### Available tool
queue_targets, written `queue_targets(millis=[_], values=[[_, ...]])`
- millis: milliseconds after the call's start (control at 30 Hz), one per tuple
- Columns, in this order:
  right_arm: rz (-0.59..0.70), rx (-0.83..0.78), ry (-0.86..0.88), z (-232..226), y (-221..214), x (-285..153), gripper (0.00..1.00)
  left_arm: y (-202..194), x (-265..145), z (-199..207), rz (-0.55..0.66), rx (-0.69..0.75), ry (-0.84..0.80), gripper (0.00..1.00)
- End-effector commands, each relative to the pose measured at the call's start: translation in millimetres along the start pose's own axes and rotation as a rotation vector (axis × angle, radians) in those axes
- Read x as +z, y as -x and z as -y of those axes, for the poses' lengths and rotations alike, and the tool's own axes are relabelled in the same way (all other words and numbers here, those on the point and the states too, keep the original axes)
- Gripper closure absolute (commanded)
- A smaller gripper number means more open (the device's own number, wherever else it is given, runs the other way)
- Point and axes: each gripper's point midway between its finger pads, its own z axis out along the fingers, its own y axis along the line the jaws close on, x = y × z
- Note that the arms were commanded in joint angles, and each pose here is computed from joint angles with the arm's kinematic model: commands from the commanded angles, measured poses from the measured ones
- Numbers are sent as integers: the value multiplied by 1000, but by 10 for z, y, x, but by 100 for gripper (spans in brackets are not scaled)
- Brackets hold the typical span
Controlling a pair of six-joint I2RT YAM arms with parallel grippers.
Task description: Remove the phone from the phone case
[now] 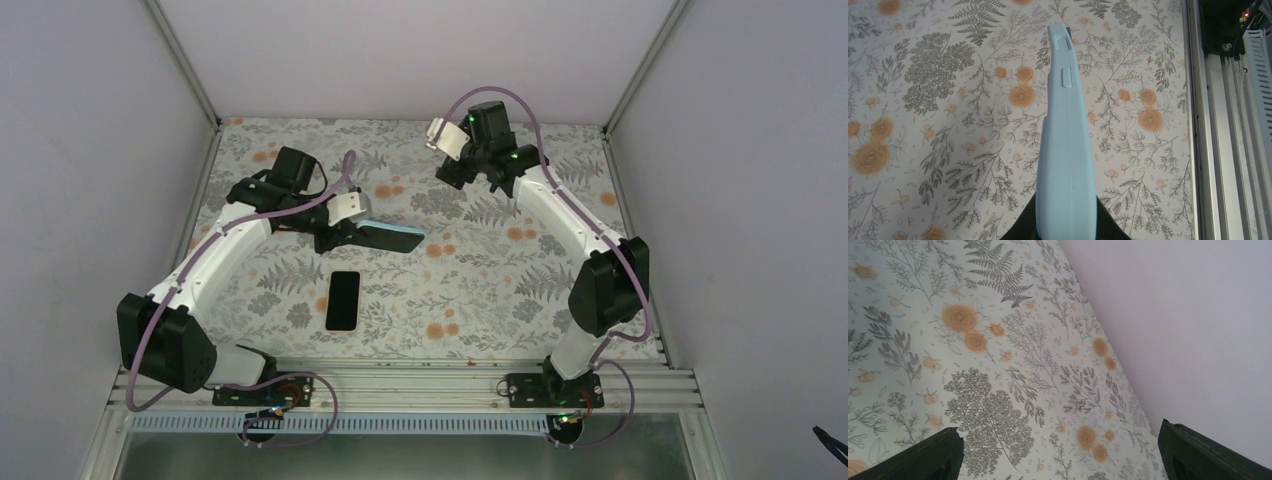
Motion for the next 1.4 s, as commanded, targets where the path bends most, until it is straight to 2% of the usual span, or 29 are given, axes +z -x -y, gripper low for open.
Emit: queue_targets(millis=[0,100,233,533,767,1100,1367], values=[[39,-28,-61,178,170,-164,0,159,-85,101,74,43,-25,98],[61,-47,87,-122,168,-262,0,157,-85,66,72,48,-4,98],[116,-72,307,-644,120,-651,0,181,-87,28,86,57,24,98],[139,-53,532,-1335,-49,-868,1,177,-57,10,88,55,15,98],[123,-51,532,-1525,-43,-685,4,167,-47,25,90,56,10,98],[105,-60,441,-1355,-22,-552,5,134,-49,50,80,57,7,98],[107,-62,440,-1305,34,-511,5,158,-48,51,90,56,1,98]])
